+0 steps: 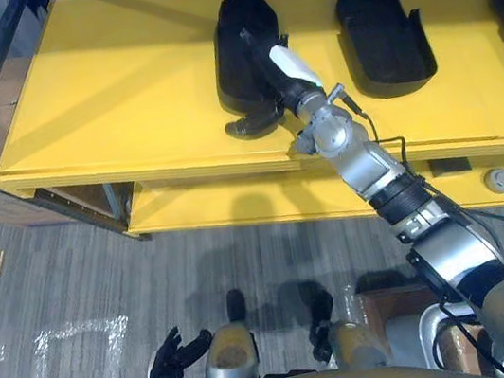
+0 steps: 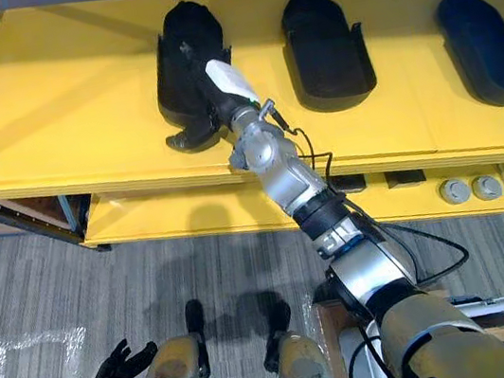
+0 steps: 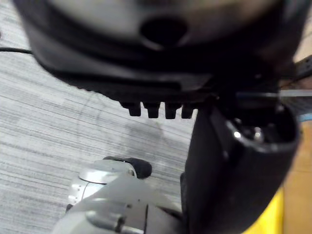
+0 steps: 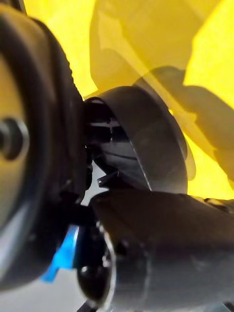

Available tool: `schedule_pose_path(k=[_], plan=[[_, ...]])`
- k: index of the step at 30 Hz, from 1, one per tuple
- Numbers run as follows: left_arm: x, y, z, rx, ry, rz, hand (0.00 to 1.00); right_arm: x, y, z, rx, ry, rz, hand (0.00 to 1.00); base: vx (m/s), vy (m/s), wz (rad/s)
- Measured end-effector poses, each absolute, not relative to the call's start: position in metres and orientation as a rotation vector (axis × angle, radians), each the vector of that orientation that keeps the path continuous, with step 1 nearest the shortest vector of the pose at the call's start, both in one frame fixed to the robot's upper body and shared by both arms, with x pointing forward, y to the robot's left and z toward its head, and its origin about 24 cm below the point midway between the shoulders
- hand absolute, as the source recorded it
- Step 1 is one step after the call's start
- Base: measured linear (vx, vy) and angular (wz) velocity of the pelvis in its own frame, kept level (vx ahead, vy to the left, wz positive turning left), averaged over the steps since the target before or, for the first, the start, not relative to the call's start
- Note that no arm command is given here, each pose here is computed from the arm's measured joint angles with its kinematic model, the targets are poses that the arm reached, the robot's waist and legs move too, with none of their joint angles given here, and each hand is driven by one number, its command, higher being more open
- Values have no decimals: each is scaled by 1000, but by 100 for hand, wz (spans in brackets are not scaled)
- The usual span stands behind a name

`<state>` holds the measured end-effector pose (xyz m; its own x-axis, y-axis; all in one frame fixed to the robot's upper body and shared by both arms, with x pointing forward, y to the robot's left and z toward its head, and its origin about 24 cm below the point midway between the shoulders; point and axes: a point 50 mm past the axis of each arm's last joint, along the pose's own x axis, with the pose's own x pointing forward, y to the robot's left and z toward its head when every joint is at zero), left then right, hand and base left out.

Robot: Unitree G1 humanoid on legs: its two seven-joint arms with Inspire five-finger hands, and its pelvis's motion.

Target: Walk over and take three plastic housings, then place them on the shelf

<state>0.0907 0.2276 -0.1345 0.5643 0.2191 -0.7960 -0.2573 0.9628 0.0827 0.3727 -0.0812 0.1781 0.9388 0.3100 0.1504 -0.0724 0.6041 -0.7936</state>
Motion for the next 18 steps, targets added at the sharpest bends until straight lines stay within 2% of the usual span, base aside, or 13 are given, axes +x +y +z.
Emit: schedule_pose_path(k=[9, 18], plan=[[81, 230, -141, -26, 984, 280, 100, 358, -79, 154, -849, -344, 291, 100, 17, 3, -15], [73, 228, -149, -58, 1034, 310, 100, 328, -59, 200, -715, -783, 240, 100, -10, -8, -8]])
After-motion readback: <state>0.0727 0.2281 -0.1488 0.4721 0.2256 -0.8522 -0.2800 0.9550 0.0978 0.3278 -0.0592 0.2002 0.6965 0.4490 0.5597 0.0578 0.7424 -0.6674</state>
